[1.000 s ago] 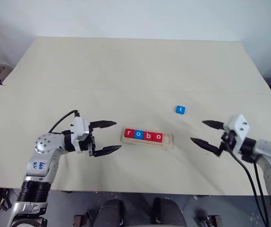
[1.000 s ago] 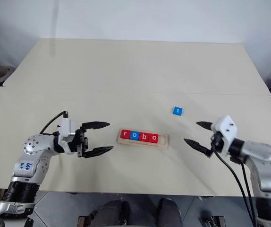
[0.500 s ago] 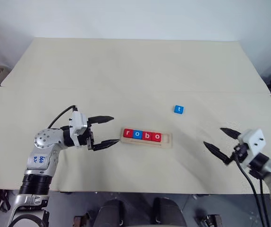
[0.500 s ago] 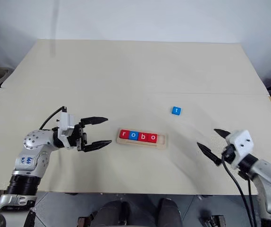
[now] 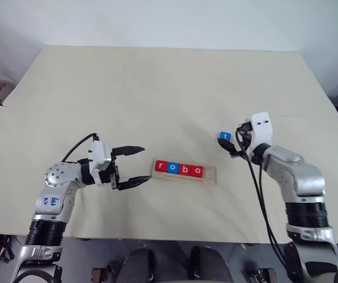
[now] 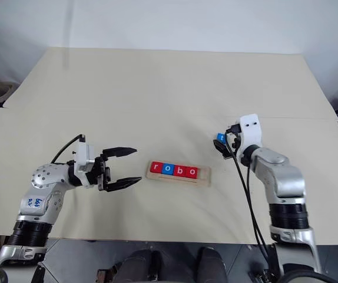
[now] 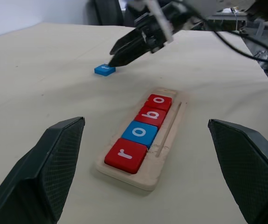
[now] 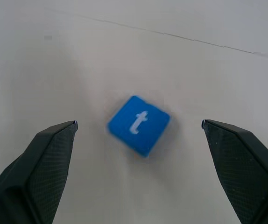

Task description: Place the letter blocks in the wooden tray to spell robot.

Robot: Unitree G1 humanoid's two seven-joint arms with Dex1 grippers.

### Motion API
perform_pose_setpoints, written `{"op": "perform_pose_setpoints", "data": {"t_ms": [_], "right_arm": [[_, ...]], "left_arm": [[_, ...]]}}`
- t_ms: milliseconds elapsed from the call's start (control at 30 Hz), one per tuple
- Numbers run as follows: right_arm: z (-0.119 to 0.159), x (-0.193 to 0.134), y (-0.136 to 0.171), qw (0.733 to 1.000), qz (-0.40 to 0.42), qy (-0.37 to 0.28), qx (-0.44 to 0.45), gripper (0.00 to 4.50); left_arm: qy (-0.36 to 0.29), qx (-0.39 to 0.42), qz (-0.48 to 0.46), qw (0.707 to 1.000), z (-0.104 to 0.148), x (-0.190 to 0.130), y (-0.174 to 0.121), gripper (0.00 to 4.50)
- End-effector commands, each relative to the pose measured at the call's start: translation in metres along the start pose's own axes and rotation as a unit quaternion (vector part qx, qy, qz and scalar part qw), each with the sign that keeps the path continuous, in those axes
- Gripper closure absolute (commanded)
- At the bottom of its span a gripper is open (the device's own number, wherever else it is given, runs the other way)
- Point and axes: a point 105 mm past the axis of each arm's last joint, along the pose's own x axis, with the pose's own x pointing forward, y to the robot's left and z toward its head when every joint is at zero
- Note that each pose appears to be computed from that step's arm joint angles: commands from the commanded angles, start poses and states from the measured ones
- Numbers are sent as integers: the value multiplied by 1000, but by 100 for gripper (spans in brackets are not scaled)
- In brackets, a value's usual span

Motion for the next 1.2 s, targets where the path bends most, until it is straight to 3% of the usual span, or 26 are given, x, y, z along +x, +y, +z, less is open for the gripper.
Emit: {"op": "perform_pose_setpoints", "data": {"t_ms": [33, 167, 267, 500, 667, 833, 933, 1200], "right_arm": [[1, 9, -2, 998, -64, 2, 17, 3], [1, 17, 7, 995, -90, -3, 34, 3], [-2, 21, 18, 994, -103, -2, 45, 60], [-5, 16, 12, 990, -134, -7, 47, 298], [5, 1, 3, 991, -125, -17, 31, 304], [-3, -27, 1, 996, -91, 8, 17, 304], [-16, -53, 11, 999, -28, 44, 4, 304], [-57, -85, 36, 994, -18, 100, 38, 304]], "left_arm": [[-10, 20, 13, 1000, 11, -4, -1, 0], [-9, 21, 21, 1000, 11, -6, -1, 0], [-9, 21, 25, 999, 11, -7, -2, 0], [-9, 22, 28, 999, 11, -7, -2, 0], [-10, 20, 23, 999, 10, -5, -3, 0], [-11, 14, 16, 1000, 9, -3, -2, 0], [-9, 7, 3, 1000, 6, -1, -3, 0], [-8, 3, -9, 1000, 5, 1, -3, 0]]}}
